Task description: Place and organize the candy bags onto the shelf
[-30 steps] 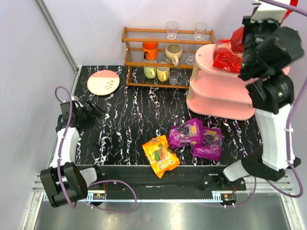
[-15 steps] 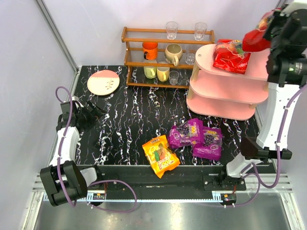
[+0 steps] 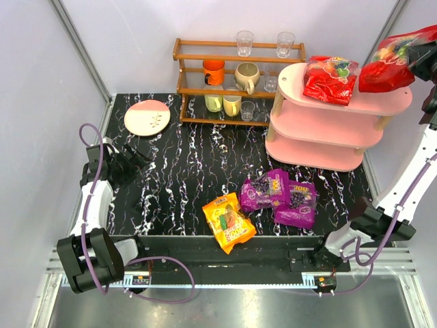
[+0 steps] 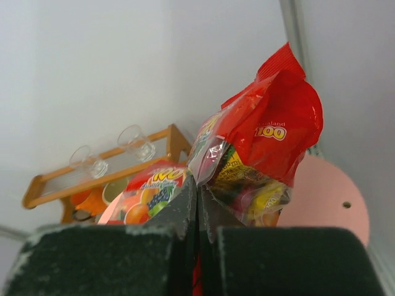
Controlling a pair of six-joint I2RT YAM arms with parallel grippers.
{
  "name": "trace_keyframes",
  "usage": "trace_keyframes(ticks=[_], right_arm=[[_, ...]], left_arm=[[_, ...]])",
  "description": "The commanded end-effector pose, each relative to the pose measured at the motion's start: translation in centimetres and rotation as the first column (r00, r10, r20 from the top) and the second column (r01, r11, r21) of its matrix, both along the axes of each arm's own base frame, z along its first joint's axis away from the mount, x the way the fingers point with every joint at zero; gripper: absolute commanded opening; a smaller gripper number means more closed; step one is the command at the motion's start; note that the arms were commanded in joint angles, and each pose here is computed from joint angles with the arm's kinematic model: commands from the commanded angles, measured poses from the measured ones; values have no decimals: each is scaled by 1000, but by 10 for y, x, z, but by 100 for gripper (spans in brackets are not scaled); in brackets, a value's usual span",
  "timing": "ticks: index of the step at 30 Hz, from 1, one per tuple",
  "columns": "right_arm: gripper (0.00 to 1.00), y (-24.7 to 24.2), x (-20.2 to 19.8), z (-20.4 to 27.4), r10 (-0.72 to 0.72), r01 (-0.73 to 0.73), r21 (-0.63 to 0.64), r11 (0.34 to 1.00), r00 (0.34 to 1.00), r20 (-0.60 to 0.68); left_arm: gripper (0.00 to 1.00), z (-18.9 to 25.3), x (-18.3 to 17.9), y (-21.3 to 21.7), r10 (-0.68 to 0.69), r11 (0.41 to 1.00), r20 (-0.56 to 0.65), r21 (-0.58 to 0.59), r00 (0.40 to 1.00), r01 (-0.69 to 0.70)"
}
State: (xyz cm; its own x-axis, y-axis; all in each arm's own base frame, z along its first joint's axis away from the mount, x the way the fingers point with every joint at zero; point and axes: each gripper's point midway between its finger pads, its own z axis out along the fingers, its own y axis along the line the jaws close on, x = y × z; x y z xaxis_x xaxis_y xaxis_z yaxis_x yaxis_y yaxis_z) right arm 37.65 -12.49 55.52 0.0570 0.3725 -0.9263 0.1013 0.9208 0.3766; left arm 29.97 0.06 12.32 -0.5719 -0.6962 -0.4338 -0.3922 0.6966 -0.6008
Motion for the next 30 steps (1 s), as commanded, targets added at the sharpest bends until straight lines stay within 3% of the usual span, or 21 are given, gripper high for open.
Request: trace_keyframes(ticks=[1,17,21,30], right_arm=[[0,26,1,20,180,-182,18,983,979,92],[0,-8,33,-48,183,-179,179,967,983,-7],[9,-14,39,-56,204,-196,208,958,979,-18],[0,-16,49,-76,302,-285,239,928,952,-38]], left_arm=[[99,9,9,6,12,1000,44,21,999,-13],[99,8,10,7,11,1000,40,20,999,-12],[99,8,10,6,7,1000,40,17,999,-7],[99,8,11,4,-4,1000,44,9,999,4]])
